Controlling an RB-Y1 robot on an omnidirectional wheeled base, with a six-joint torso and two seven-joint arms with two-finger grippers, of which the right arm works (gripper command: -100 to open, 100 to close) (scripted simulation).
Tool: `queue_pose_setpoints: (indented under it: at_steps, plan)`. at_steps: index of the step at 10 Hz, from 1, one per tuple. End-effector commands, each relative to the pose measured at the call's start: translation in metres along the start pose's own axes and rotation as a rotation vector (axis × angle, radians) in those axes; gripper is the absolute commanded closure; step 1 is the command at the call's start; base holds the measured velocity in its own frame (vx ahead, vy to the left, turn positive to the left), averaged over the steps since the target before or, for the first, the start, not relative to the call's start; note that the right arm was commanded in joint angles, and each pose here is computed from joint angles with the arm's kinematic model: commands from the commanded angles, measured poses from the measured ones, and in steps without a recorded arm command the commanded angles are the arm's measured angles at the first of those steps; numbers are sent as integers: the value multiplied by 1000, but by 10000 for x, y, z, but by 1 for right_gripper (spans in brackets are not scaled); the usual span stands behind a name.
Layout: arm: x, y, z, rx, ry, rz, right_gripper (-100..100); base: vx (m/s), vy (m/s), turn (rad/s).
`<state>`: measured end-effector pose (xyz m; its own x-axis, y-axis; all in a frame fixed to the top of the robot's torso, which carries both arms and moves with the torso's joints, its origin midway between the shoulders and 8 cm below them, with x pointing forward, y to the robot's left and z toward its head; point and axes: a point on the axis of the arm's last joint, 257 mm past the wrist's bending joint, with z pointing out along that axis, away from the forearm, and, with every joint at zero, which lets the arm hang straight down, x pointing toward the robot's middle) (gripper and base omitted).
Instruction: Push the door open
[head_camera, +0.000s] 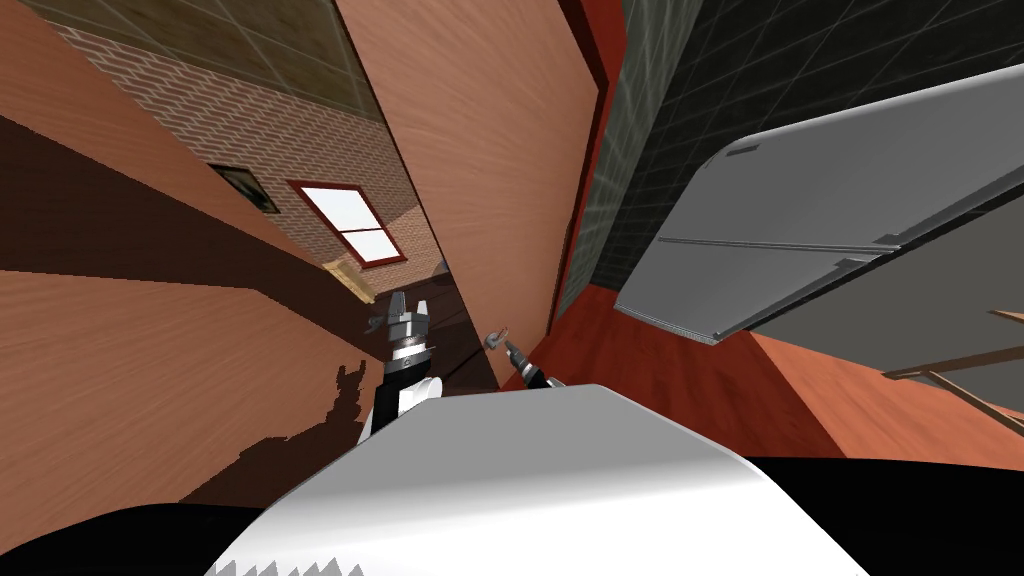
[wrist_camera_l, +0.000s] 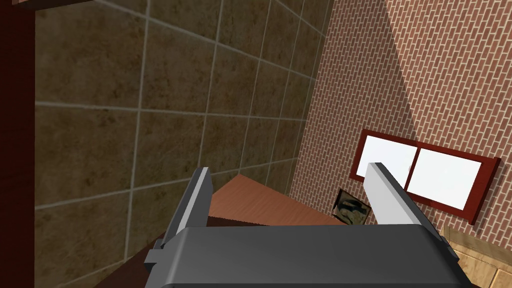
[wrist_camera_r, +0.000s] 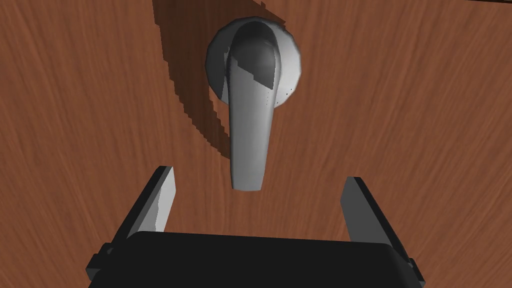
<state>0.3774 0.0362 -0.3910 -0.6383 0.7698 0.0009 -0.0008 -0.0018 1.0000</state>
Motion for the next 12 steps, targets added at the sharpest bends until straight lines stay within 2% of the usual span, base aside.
queue_pose_setpoints:
  at_steps: [1, 4, 5, 10, 11, 12]
  plan:
    - [-10, -5, 6, 1, -6, 1, -100, 174, 141, 45]
    - [-9, -5, 14, 0, -10, 3, -100, 131, 118, 18]
    - [-9, -5, 14, 0, -10, 3, 100, -10, -6, -3]
    - [-9, -5, 14, 0, -10, 3, 100, -6, -9, 4]
    - [-134, -10, 14, 3, -34, -4, 100, 63, 100, -34]
    - [-170, -13, 10, 4, -41, -6, 100, 97, 165, -32]
